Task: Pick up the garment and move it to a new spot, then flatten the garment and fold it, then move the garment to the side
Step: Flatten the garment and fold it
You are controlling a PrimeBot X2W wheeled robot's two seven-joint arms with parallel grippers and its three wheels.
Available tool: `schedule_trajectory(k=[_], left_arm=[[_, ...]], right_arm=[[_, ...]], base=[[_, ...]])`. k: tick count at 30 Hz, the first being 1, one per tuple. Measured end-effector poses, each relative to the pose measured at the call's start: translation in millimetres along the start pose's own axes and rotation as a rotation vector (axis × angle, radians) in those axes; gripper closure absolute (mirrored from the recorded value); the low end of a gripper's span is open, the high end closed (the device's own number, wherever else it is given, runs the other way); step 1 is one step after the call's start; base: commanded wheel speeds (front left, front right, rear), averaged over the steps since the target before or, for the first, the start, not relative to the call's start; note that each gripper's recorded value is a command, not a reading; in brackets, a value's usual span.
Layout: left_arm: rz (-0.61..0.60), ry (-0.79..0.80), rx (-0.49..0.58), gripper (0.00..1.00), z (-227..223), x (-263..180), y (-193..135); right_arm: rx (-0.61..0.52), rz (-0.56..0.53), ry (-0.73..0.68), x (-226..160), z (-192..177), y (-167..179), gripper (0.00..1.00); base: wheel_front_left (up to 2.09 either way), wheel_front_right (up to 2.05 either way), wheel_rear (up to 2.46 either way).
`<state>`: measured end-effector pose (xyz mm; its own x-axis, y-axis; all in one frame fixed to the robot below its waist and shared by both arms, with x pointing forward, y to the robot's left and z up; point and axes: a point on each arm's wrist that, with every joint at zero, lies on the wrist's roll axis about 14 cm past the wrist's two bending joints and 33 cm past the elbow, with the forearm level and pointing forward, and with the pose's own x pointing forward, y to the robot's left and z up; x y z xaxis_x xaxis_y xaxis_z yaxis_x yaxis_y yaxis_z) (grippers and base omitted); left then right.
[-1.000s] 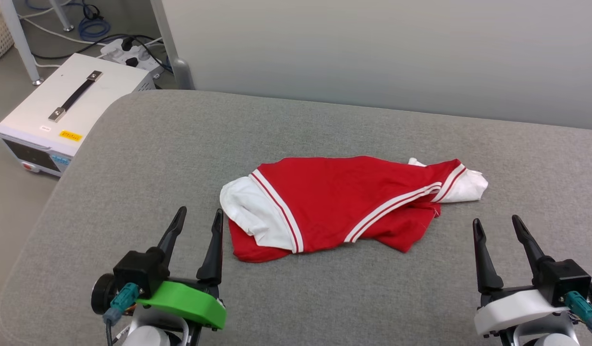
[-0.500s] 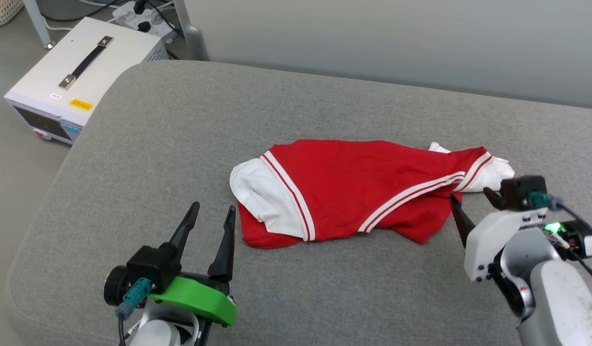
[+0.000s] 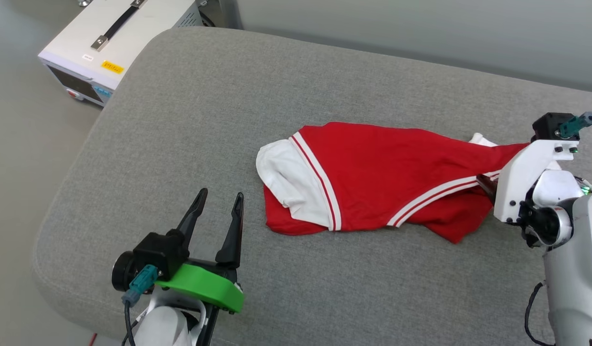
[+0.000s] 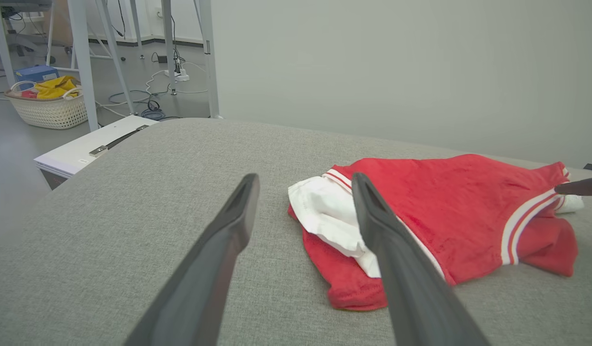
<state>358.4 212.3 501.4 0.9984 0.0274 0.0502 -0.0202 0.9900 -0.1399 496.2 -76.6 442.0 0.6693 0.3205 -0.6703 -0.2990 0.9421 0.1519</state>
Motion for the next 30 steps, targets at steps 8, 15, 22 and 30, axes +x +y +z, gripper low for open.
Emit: schedule_trajectory(k=[8, 15, 22, 30], left_arm=[[0.039, 0.016, 0.002, 0.00, -4.9, 0.5, 9.9], [0.052, 0.021, 0.008, 0.00, -6.2, 0.4, 13.8], [0.040, -0.004, 0.004, 0.00, 0.9, 0.7, 9.2], [0.028, -0.041, 0.002, 0.00, 12.3, -2.4, 4.9]], right_arm=[[0.031, 0.013, 0.084, 25.1, -5.9, 6.8, 0.00], [0.030, 0.017, 0.058, 34.0, -3.9, 11.0, 1.00], [0.028, 0.016, -0.020, 24.2, 9.3, 11.6, 1.00], [0.024, 0.039, -0.131, -4.5, 26.3, 16.1, 1.00]], base=[[0.00, 0.00, 0.00], [0.00, 0.00, 0.00], [0.00, 0.00, 0.00], [0.00, 0.00, 0.00]])
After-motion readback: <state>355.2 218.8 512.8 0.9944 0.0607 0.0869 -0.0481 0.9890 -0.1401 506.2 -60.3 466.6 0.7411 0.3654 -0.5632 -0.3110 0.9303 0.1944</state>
